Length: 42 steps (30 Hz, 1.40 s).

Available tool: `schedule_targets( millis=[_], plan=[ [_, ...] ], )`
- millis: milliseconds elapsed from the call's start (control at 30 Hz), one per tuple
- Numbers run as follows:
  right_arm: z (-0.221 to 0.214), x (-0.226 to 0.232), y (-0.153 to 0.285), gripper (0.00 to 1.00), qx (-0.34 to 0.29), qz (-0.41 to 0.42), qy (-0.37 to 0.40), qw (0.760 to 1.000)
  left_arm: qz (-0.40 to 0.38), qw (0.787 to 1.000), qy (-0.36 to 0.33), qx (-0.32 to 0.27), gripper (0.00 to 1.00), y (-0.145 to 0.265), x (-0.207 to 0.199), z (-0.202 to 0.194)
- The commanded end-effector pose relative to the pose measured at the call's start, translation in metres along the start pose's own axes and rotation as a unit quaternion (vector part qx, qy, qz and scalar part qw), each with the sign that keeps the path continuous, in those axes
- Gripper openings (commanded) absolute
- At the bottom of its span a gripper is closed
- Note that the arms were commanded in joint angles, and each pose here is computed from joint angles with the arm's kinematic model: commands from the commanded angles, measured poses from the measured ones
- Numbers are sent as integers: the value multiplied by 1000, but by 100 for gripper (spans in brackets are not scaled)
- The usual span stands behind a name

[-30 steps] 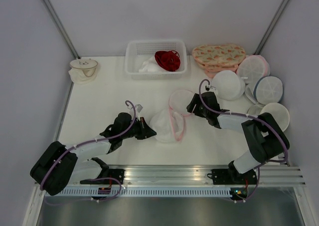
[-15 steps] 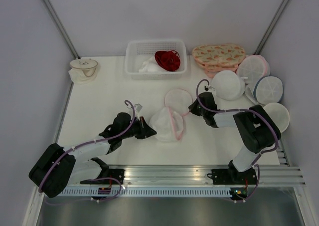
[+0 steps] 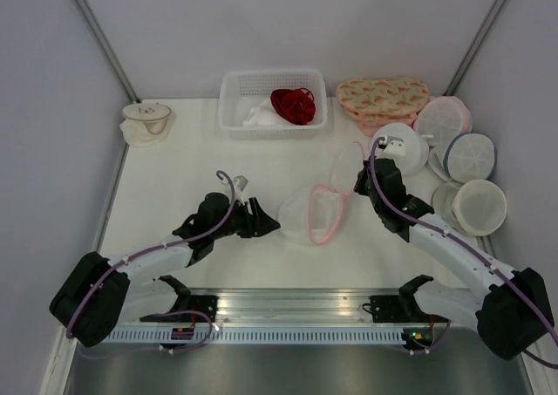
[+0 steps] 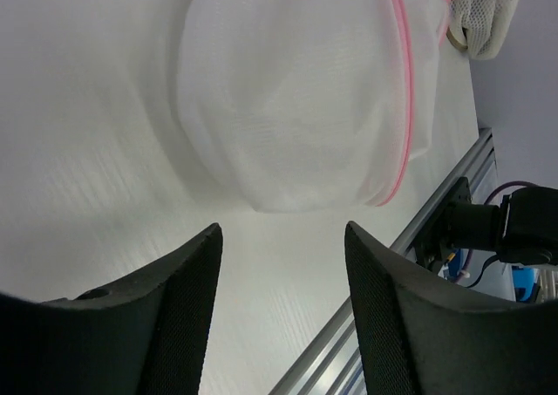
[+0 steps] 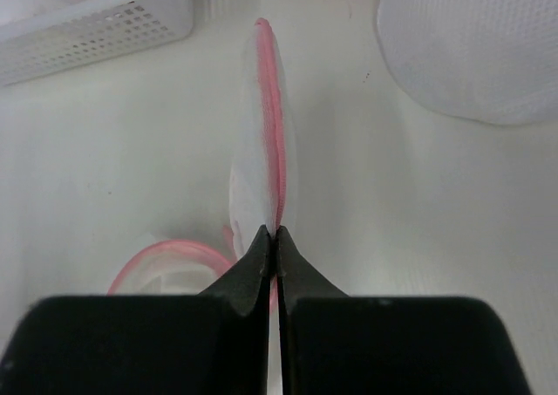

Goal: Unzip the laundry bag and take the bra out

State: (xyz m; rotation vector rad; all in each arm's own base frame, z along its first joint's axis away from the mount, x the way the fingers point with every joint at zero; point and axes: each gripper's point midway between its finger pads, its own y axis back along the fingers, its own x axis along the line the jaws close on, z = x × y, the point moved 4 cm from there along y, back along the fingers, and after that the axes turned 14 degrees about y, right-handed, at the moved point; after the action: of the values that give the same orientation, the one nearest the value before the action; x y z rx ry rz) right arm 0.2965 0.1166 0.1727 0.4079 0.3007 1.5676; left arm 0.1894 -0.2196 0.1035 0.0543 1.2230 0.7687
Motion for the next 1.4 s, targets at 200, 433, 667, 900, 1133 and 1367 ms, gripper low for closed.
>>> schedule_targets(
  millis=[200, 433, 667, 900, 1133, 1367],
  plan=[
    [-22, 50, 50, 1, 53, -14, 292, 955, 26, 998, 11, -64, 73, 7, -11, 25],
    [-79, 115, 79, 1, 34, 19, 474, 880, 84, 988, 28, -129, 80, 32, -3, 40],
    [-118, 160, 118, 0, -34, 80, 562, 823, 138, 972, 63, -182, 83, 55, 12, 46],
    [-143, 196, 154, 0, -45, 253, 550, 795, 138, 965, 78, -211, 84, 67, 12, 50],
    [-152, 209, 180, 24, -18, 370, 523, 768, 124, 966, 77, -213, 84, 70, 6, 51],
    [-152, 201, 202, 82, 13, 437, 484, 758, 113, 967, 75, -217, 85, 73, 1, 52]
  ],
)
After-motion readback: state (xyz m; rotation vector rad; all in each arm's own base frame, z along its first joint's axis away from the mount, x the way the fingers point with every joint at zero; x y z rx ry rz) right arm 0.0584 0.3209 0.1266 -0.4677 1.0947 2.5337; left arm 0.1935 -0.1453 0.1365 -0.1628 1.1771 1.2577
